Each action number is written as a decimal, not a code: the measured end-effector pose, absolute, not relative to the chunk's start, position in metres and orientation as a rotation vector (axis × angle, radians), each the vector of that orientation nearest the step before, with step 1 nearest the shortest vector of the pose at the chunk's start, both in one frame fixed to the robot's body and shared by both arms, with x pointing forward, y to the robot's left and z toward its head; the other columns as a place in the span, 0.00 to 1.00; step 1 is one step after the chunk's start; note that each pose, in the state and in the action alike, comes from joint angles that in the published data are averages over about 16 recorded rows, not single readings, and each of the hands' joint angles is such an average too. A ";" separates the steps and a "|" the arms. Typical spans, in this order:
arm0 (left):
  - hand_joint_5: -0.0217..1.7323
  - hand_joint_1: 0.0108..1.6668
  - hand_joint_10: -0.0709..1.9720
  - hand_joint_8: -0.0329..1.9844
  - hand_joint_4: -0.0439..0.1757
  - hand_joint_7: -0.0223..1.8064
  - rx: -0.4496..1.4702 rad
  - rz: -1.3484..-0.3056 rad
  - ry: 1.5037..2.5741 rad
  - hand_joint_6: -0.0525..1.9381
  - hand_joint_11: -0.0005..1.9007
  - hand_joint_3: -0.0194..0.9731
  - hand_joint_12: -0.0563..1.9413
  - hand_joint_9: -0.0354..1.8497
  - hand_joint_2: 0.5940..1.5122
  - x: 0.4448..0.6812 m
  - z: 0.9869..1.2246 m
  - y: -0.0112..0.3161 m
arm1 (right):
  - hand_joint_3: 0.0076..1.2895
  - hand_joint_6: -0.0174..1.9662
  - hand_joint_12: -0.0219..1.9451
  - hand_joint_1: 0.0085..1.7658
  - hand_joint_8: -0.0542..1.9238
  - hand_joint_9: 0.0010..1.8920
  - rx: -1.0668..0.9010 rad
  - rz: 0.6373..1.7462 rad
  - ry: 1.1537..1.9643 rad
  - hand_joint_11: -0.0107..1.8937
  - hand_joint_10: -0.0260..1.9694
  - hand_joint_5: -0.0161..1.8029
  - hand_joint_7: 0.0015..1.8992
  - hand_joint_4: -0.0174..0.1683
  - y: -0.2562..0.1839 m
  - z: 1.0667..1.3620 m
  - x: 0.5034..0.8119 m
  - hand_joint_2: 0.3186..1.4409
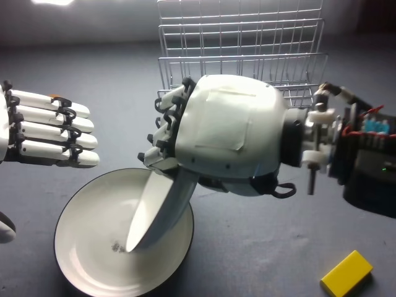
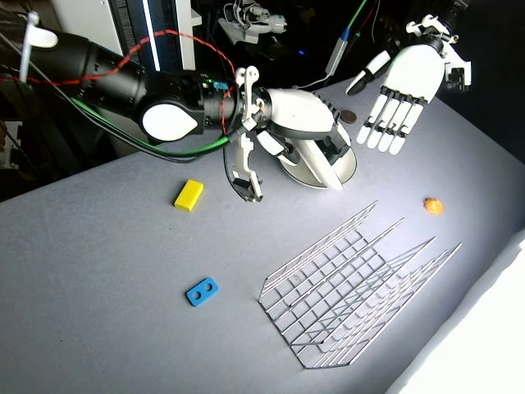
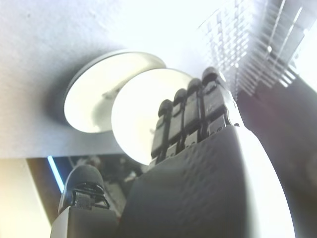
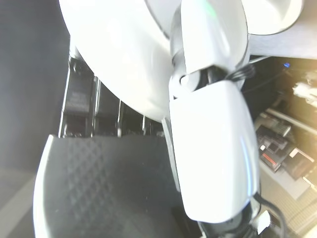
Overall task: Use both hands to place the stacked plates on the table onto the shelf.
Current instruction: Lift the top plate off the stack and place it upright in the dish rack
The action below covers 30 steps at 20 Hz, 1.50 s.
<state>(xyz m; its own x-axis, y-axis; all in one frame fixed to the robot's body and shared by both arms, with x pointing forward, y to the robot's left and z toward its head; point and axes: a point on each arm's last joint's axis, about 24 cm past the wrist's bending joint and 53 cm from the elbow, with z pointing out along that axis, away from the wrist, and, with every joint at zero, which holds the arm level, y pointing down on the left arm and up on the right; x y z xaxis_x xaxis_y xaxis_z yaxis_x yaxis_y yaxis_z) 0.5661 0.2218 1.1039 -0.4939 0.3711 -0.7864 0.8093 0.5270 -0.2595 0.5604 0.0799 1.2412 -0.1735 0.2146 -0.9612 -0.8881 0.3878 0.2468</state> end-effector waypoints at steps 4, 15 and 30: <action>0.05 0.01 0.04 0.02 0.19 0.05 0.978 -0.840 2.087 0.03 0.02 0.04 0.03 0.04 0.57 0.563 1.104 0.224 | 0.00 0.61 0.71 0.73 0.64 0.46 -0.621 1.119 1.369 0.36 0.62 0.44 0.46 0.11 0.069 1.266 0.561 0.63; 0.05 0.01 0.04 0.02 0.19 0.05 1.144 -0.920 2.070 0.03 0.02 0.04 0.05 0.05 0.56 0.531 1.099 0.228 | 0.00 0.58 0.70 0.72 0.65 0.47 -0.395 1.214 1.351 0.39 0.53 0.46 0.46 0.11 0.030 1.336 0.586 0.64; 0.04 0.01 0.04 0.02 0.19 0.04 1.461 -1.024 1.859 0.03 0.01 0.04 0.03 0.04 0.56 0.484 1.104 0.220 | 0.00 0.59 0.73 0.71 0.66 0.48 0.187 1.447 1.510 0.40 0.54 0.44 0.47 0.07 -0.030 1.354 0.682 0.65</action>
<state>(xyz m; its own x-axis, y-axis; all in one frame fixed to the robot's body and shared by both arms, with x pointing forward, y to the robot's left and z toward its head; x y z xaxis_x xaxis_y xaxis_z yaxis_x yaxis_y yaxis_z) 0.4838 0.2200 1.1038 -0.2515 0.5418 -0.8020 0.9674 0.1155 -0.2254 0.6820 -0.0304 1.3545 -0.4929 0.6910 -0.5287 -0.4987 0.2736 0.8225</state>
